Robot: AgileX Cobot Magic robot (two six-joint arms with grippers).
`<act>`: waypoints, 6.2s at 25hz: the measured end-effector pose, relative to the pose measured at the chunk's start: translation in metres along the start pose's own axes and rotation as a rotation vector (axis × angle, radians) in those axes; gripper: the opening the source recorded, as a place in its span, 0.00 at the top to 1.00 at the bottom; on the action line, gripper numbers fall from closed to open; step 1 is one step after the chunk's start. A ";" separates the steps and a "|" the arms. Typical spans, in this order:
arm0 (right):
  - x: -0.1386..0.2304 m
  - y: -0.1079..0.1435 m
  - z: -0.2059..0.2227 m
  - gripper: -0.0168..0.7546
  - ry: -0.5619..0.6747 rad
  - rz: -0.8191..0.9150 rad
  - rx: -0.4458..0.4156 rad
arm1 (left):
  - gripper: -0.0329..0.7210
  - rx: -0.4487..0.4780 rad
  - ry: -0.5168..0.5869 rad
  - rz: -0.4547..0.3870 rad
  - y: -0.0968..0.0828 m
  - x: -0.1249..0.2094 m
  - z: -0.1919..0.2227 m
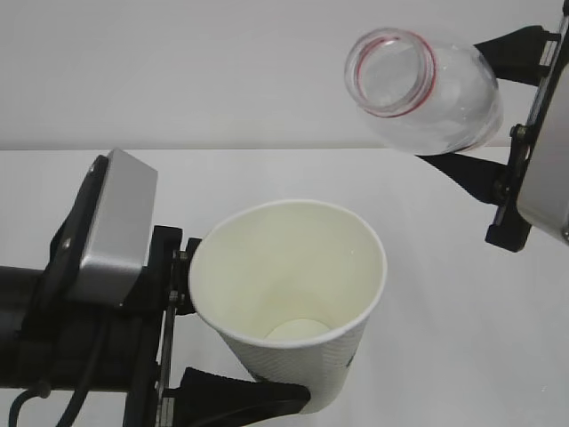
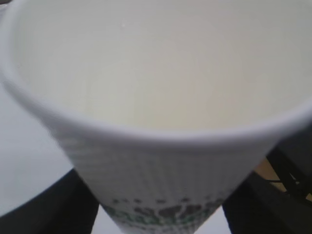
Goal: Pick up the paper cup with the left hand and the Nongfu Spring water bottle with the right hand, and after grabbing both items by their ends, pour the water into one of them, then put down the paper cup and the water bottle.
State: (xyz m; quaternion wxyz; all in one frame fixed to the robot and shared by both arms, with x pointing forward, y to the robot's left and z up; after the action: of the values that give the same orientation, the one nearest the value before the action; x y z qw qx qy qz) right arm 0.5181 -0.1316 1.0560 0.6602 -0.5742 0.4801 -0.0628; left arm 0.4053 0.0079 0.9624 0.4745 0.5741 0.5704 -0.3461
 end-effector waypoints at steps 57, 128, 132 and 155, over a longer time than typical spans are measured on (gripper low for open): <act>-0.006 -0.021 0.009 0.37 0.068 -0.265 0.029 | 0.25 -0.045 0.040 -0.016 0.009 0.008 0.000; -0.007 -0.022 0.009 0.37 0.064 -0.398 0.028 | 0.26 0.007 -0.004 0.003 -0.001 -0.001 0.000; -0.007 -0.022 0.009 0.37 0.064 -0.398 0.028 | 0.26 0.002 0.004 0.003 0.000 0.001 0.000; -0.009 -0.023 0.009 0.37 0.061 -0.404 0.032 | 0.26 0.002 0.004 0.003 0.000 0.001 0.000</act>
State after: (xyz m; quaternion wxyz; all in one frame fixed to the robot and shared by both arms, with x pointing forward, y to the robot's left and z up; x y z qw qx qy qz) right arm 0.5307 -0.1276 1.0789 0.6285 -0.6461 0.3737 -0.2188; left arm 0.4050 0.0081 0.9617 0.4734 0.5760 0.5701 -0.3450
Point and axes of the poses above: a point on each arm's last joint axis where the gripper is mounted, z pointing out along that axis toward the gripper, y along the wrist's bending axis when the last joint is at zero, x = y × z, the point moved 10 cm from there along z, pointing out along that axis toward the gripper, and after that the axes turned 7 degrees about z, right-handed, at the moved point
